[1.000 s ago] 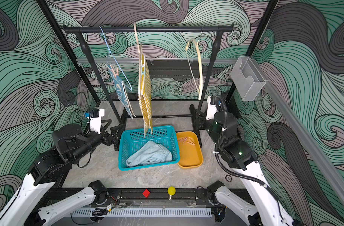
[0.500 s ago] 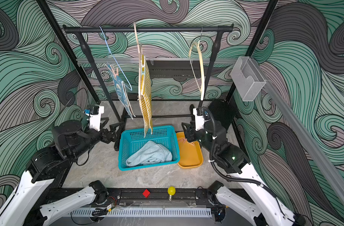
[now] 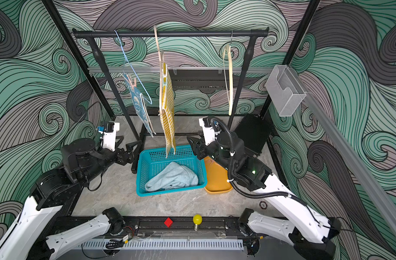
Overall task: Remove the clothespins securing towels to the hanger
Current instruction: Pick up the hanger from the clothesline.
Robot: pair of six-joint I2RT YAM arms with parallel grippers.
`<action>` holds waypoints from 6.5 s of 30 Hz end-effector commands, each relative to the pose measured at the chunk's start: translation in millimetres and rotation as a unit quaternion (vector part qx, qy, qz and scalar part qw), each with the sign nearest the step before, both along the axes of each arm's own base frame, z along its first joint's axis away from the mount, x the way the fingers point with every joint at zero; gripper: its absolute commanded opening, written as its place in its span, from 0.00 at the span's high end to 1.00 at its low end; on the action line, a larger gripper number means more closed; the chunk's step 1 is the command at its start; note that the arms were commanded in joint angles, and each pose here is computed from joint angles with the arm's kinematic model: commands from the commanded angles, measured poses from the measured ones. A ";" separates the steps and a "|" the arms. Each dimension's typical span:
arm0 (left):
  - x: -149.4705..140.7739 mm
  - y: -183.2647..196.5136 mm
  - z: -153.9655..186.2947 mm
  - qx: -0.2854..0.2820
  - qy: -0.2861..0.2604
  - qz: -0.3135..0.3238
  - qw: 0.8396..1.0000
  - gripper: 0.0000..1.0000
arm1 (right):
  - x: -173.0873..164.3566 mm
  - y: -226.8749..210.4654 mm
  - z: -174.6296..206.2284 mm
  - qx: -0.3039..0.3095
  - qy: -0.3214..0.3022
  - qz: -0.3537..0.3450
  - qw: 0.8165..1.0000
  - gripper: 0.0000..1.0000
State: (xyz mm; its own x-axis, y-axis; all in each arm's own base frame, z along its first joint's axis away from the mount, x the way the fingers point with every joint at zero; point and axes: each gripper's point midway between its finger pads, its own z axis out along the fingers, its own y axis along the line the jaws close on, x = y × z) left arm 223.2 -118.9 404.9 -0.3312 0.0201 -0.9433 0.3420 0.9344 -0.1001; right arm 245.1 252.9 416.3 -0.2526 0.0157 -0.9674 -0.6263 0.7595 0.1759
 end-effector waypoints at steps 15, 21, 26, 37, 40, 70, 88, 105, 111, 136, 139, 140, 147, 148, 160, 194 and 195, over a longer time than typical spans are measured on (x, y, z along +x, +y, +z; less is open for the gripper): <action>-6.1 6.5 -8.7 0.012 -0.009 0.000 1.000 0.16 | -3.9 48.2 107.4 0.048 -0.119 0.057 0.990 0.38; -7.7 7.8 -7.9 0.009 -0.013 0.000 1.000 0.16 | -4.8 59.3 123.8 0.057 -0.135 0.066 0.987 0.37; -8.7 7.6 -7.6 0.007 -0.014 -0.002 1.000 0.16 | -2.4 70.3 127.2 0.058 -0.143 0.072 0.985 0.37; -12.4 9.3 -7.3 -0.001 -0.017 -0.003 1.000 0.16 | 17.3 88.8 129.1 0.043 -0.147 0.053 0.987 0.39; -13.8 10.5 -7.2 -0.005 -0.019 -0.003 1.000 0.16 | 26.0 93.9 125.9 0.031 -0.145 0.041 0.988 0.42; -16.2 15.8 -11.4 0.003 -0.018 0.004 1.000 0.16 | 53.6 69.7 133.5 -0.034 -0.185 -0.064 0.980 1.00; -13.6 15.1 -1.7 -0.003 -0.021 0.008 1.000 0.16 | 50.6 43.2 176.7 -0.003 -0.232 -0.107 0.967 1.00; -5.0 9.4 7.8 0.016 -0.019 0.006 1.000 0.16 | 46.8 9.9 194.5 0.033 -0.222 -0.101 0.969 1.00; -3.8 6.0 13.8 0.014 -0.031 -0.001 0.999 0.16 | 35.3 -12.2 181.0 0.059 -0.202 -0.103 0.972 1.00; 5.8 -3.8 1.7 0.031 -0.005 -0.006 0.999 0.16 | -30.2 -79.7 138.8 0.044 -0.135 -0.049 0.989 1.00; 5.4 -4.1 -0.5 0.030 -0.003 -0.007 1.000 0.16 | -36.6 -80.4 137.5 0.047 -0.131 -0.036 0.990 1.00; 5.1 -3.8 -1.2 0.030 -0.002 -0.006 1.000 0.16 | -39.3 -79.6 137.7 0.047 -0.130 -0.029 0.990 1.00; 0.9 -0.6 1.5 0.022 -0.007 -0.006 1.000 0.16 | -53.1 -81.7 137.4 0.039 -0.114 -0.005 0.993 1.00; 0.2 0.5 2.2 0.021 -0.009 -0.005 1.000 0.16 | -55.6 -82.3 138.3 0.040 -0.113 -0.001 0.993 1.00; -8.6 8.6 2.1 0.014 -0.010 0.000 1.000 0.16 | -71.2 -64.2 139.6 0.059 -0.088 0.067 0.992 1.00; -28.9 19.5 6.3 0.004 -0.015 -0.012 1.000 0.16 | -54.9 14.9 104.4 0.090 -0.034 0.217 0.971 1.00; -29.8 20.3 5.8 0.004 -0.014 -0.012 1.000 0.16 | -55.1 16.8 102.1 0.091 -0.035 0.225 0.969 1.00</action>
